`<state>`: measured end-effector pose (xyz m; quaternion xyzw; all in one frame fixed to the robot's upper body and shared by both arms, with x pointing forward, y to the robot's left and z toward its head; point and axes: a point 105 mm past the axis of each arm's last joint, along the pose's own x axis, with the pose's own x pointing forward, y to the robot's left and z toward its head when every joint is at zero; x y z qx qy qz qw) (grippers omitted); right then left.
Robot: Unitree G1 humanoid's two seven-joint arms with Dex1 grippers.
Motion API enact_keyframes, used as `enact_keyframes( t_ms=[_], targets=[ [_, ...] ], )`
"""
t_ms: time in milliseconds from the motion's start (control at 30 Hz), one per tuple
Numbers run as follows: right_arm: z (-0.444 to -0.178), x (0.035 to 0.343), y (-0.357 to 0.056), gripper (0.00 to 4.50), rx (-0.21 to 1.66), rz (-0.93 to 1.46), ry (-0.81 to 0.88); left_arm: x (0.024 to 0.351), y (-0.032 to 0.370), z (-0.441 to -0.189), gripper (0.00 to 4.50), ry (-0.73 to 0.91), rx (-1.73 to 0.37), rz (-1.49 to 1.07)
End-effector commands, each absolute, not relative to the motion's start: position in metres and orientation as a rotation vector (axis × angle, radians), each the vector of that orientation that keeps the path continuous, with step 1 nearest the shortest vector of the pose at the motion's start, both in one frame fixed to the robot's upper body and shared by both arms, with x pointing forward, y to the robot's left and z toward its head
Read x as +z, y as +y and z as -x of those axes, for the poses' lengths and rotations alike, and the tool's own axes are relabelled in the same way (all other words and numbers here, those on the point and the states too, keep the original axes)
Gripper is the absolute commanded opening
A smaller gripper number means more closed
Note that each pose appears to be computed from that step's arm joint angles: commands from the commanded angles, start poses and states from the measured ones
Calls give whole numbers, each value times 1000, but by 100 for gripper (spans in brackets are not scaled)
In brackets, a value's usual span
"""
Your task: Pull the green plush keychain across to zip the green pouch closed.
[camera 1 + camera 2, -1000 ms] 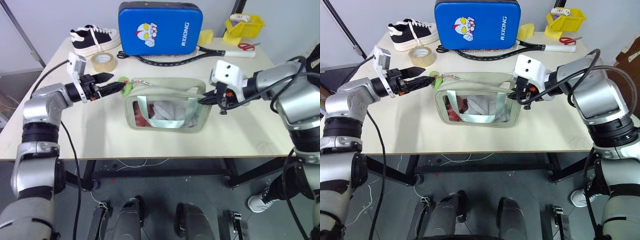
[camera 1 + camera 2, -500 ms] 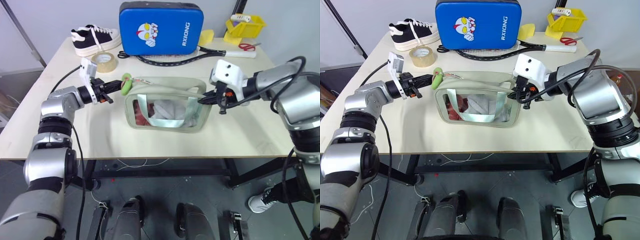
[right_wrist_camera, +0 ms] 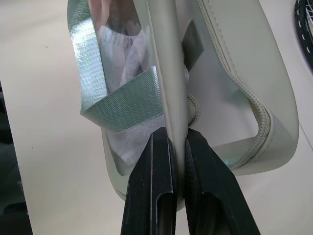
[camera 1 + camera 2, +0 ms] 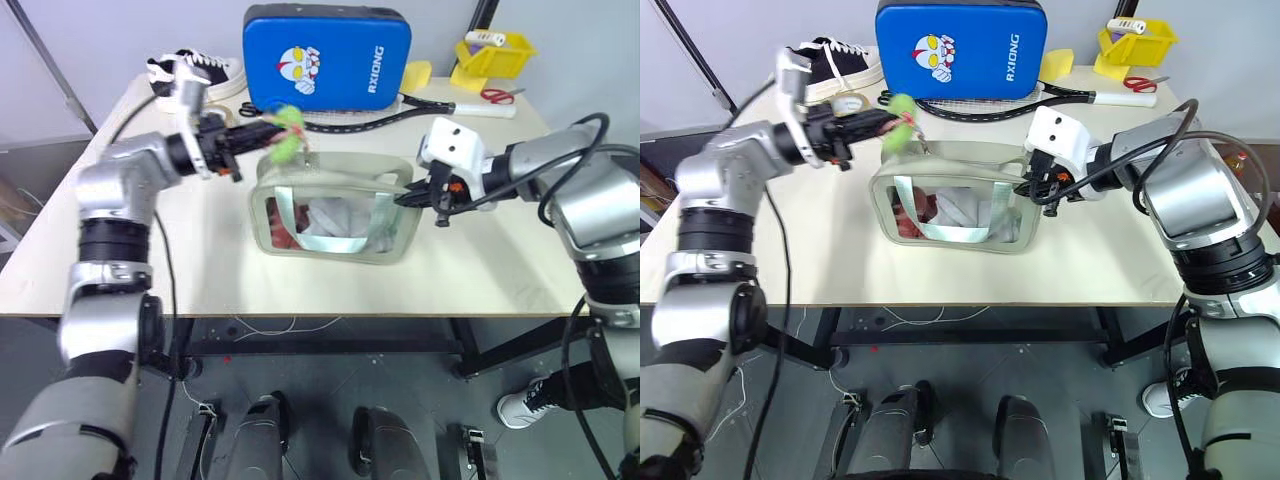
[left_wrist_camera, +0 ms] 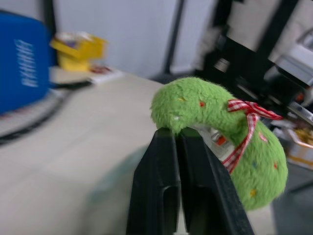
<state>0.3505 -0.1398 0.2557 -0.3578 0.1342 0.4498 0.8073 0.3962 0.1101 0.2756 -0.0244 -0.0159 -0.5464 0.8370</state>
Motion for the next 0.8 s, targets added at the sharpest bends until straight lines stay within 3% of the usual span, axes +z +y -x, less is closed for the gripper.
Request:
enact_keyframes(
  t_ms=[33,200,400,500,600,800],
  targets=[
    [-350,277,-138,0,932,780,213,288,108,-400,195,-44,-1110,-3],
    [-351,275,-139,0,918,767,219,300,134,-402,446,-86,-1020,-3],
    [-351,272,-141,0,907,764,229,290,174,-385,446,-74,-1009,-79],
    [-352,272,-141,0,904,764,228,273,173,-365,446,-42,-1105,-112],
    [-352,273,-141,0,904,765,226,249,164,-355,358,10,-1167,-184],
    [-351,276,-138,0,918,761,211,232,153,-363,44,29,-1120,-245]
  ],
)
